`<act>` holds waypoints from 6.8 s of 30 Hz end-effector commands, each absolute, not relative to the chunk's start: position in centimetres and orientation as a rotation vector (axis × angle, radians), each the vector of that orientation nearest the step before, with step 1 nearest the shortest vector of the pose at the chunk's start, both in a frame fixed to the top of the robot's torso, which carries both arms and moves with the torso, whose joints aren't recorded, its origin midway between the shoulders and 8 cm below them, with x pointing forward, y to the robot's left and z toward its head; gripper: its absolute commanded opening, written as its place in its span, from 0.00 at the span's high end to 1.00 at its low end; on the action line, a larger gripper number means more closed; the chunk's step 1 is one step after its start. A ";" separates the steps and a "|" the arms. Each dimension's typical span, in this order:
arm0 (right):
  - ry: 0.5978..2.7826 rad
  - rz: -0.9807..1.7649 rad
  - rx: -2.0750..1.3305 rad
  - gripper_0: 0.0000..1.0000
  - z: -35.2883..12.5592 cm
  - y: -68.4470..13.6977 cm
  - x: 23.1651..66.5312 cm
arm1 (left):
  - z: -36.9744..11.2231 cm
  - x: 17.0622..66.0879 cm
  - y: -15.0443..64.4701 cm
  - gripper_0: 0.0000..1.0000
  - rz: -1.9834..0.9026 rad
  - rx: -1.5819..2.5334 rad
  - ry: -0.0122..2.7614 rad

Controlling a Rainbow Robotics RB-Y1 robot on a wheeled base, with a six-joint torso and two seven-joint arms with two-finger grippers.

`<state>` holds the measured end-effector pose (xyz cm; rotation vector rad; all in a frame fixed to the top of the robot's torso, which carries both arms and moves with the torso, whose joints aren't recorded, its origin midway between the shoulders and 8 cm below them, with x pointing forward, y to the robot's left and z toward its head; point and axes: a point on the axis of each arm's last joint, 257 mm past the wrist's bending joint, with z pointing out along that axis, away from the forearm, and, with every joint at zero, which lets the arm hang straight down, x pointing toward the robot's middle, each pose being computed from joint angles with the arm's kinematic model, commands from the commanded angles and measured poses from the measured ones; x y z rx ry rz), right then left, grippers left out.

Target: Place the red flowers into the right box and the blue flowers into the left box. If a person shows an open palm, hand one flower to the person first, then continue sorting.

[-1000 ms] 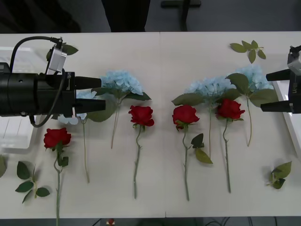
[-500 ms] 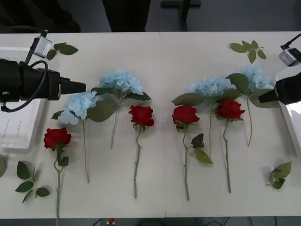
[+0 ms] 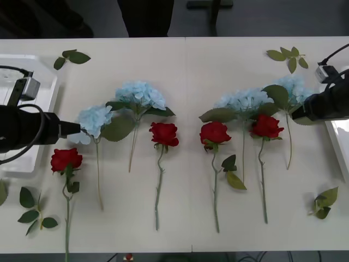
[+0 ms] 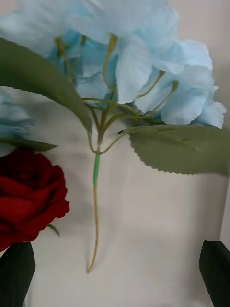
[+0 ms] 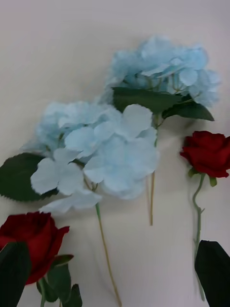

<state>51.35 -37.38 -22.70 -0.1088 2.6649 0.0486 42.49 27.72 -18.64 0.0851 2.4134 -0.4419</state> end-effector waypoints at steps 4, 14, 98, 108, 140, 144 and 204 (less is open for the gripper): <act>2.635 0.001 -0.098 0.00 -23.6 -36.8 53.6 | -20.8 40.4 30.7 0.00 -0.283 0.090 2.426; 2.627 -0.026 -0.066 0.00 -26.4 -36.2 54.7 | -24.5 39.4 32.1 0.00 -0.189 0.066 2.415; 2.577 0.349 -0.269 0.60 -17.4 -37.7 52.3 | -34.2 42.4 32.6 0.00 0.013 0.151 2.415; 2.579 0.347 -0.261 0.00 -17.3 -38.0 52.1 | -31.5 41.1 33.7 0.00 0.034 0.172 2.444; 2.468 0.519 -0.546 0.00 -14.1 -34.3 50.3 | -33.0 41.5 33.2 1.00 0.004 0.185 2.451; 2.393 0.563 -0.687 0.00 -13.2 -32.8 49.8 | -30.8 40.7 33.7 1.00 0.013 0.176 2.458; 1.772 1.405 -1.055 0.00 -6.4 -9.0 42.0 | 3.5 49.0 -3.3 1.00 -1.170 0.329 1.403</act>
